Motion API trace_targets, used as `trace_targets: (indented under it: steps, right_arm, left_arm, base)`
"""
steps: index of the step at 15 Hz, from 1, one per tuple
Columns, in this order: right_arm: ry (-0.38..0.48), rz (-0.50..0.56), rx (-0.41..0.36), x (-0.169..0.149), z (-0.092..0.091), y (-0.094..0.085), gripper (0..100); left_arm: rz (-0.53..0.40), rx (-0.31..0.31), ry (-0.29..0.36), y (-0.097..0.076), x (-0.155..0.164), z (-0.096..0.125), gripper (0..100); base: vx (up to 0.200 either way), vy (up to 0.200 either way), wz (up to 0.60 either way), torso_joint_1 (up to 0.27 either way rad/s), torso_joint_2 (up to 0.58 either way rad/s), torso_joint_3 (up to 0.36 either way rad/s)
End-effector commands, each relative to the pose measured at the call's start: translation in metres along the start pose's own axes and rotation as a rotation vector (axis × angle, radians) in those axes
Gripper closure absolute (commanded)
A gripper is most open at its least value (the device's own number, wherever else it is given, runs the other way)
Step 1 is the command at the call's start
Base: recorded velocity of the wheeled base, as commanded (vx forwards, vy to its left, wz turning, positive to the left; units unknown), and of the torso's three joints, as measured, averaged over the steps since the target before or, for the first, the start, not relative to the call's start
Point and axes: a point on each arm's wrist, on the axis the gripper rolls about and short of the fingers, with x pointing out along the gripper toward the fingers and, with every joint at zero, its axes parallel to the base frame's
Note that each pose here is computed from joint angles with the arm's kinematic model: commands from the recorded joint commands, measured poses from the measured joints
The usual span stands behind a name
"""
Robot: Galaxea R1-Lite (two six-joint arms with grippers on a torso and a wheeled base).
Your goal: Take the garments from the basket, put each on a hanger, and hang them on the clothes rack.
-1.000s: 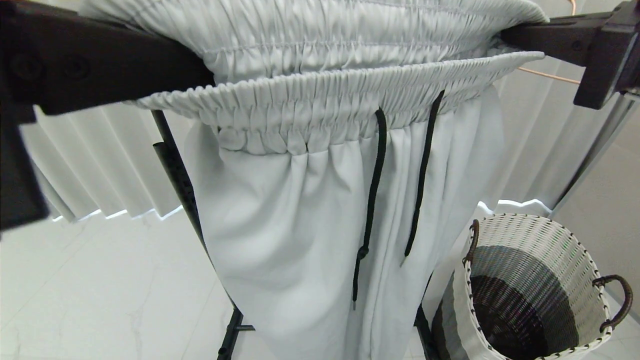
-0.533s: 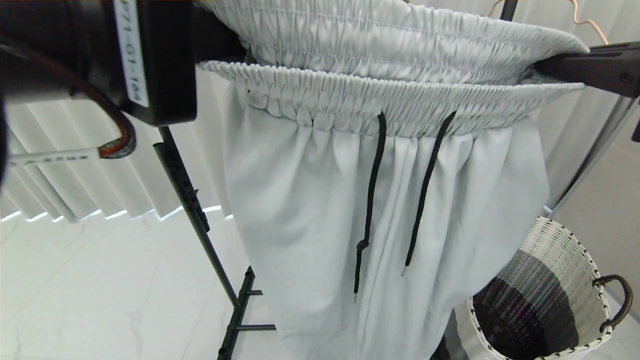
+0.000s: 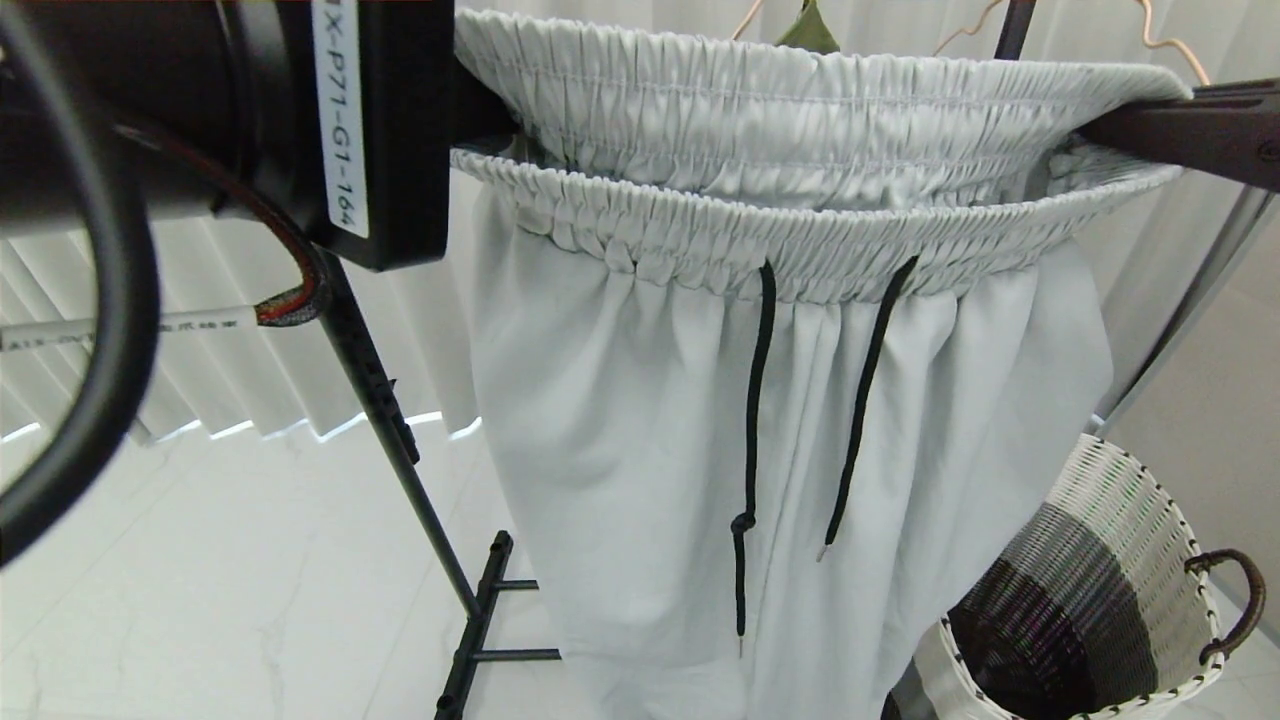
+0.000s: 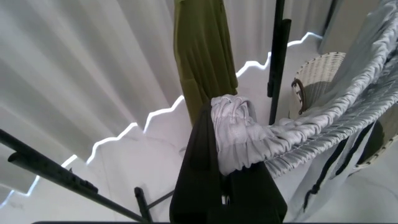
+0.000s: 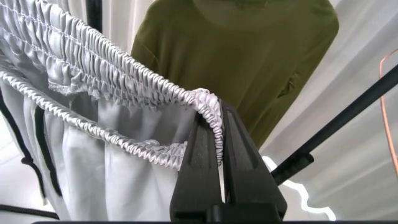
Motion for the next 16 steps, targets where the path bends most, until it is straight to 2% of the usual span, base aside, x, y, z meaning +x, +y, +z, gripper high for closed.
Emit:
trace_targets:
  steps: [1,6,7,10,13,16]
  right_arm:
    - [0.003,0.001,0.000,0.000,-0.001,0.000,100]
    - [0.008,0.001,0.001,0.001,-0.002,0.000,100]
    - [0.010,0.001,0.001,0.001,-0.002,0.000,0]
    - [0.013,0.000,0.004,-0.002,-0.004,0.000,0]
    - [0.011,0.024,0.005,-0.019,-0.013,0.002,0]
    - [-0.037,0.121,0.006,-0.035,-0.015,0.004,0]
  left_arm:
    - [-0.001,0.000,0.000,0.000,0.000,0.000,100]
    - [0.000,0.008,-0.006,0.001,-0.001,0.001,100]
    - [0.000,0.008,-0.006,0.001,-0.001,0.001,100]
    - [0.003,0.008,-0.004,0.001,0.000,0.001,100]
    - [0.063,0.021,0.012,0.013,0.005,-0.001,100]
    - [0.120,0.021,0.028,0.024,0.010,-0.003,100]
  base:
    - [0.000,0.000,0.00,0.000,0.00,0.000]
    - [0.000,0.000,0.00,0.000,0.00,0.000]
    - [0.000,0.000,0.00,0.000,0.00,0.000]
    - [0.000,0.000,0.00,0.000,0.00,0.000]
    - [0.000,0.000,0.00,0.000,0.00,0.000]
    - [0.000,0.000,0.00,0.000,0.00,0.000]
